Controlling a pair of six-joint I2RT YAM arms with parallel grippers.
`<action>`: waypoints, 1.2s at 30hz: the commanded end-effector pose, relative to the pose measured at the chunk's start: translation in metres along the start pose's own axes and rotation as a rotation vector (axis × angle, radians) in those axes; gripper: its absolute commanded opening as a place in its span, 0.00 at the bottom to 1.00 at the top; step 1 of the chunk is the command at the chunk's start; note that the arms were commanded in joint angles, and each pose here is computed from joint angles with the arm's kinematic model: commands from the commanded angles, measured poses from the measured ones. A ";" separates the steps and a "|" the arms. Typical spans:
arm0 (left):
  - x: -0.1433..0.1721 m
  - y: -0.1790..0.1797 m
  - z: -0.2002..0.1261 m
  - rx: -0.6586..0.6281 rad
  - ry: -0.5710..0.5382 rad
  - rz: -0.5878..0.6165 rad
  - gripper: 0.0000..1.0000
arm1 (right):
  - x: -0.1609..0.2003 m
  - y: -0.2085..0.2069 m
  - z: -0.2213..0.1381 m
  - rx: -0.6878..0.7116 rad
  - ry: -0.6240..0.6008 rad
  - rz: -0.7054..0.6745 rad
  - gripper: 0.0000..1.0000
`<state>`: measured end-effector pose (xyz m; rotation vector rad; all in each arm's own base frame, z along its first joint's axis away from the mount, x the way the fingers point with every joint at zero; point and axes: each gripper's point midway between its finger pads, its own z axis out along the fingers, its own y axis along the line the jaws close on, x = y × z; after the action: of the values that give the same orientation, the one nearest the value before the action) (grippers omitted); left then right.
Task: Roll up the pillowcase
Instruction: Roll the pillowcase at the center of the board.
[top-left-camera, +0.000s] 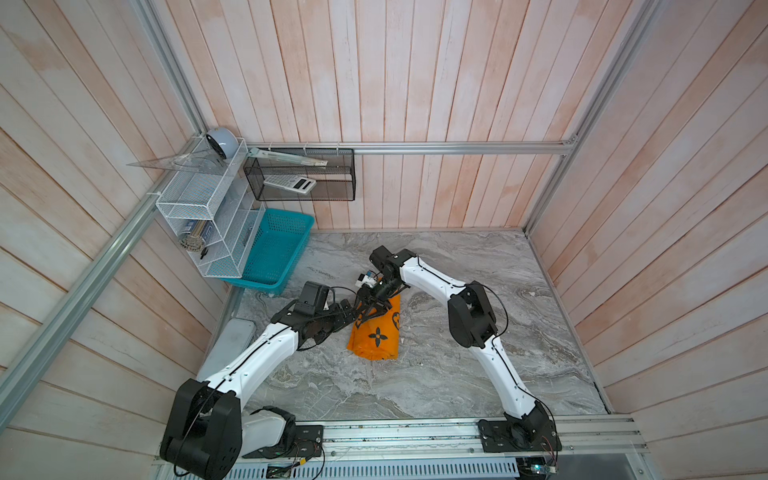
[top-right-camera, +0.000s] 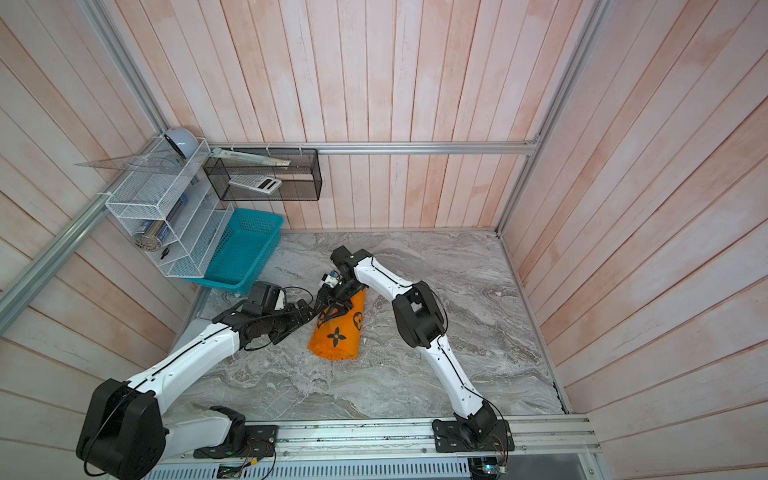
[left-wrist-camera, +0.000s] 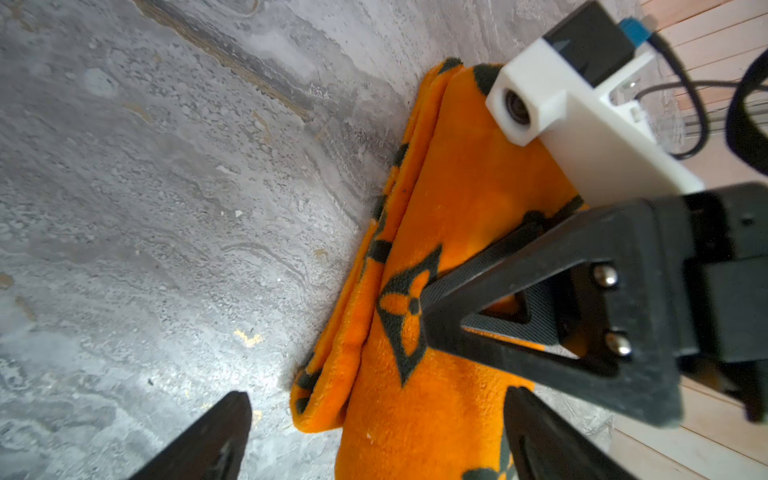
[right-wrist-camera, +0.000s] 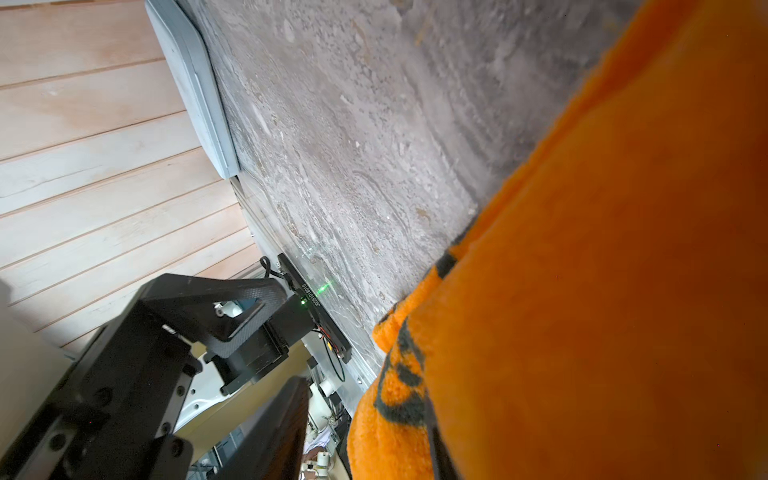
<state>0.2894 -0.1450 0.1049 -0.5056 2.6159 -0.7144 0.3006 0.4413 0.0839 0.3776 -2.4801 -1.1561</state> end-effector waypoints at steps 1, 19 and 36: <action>0.002 -0.002 0.001 0.019 0.010 0.027 1.00 | -0.014 0.011 -0.032 -0.040 -0.089 0.004 0.53; 0.017 -0.058 0.034 0.016 0.209 0.280 0.88 | -0.019 -0.023 -0.135 0.058 -0.327 0.088 0.14; -0.019 0.035 0.077 -0.330 0.098 0.239 0.55 | -0.043 -0.091 -0.037 0.176 -0.148 0.158 0.16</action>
<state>0.3258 -0.1549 0.0470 -0.2440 2.8332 -0.3533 0.3798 0.3886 0.0683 0.1621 -2.7037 -1.1259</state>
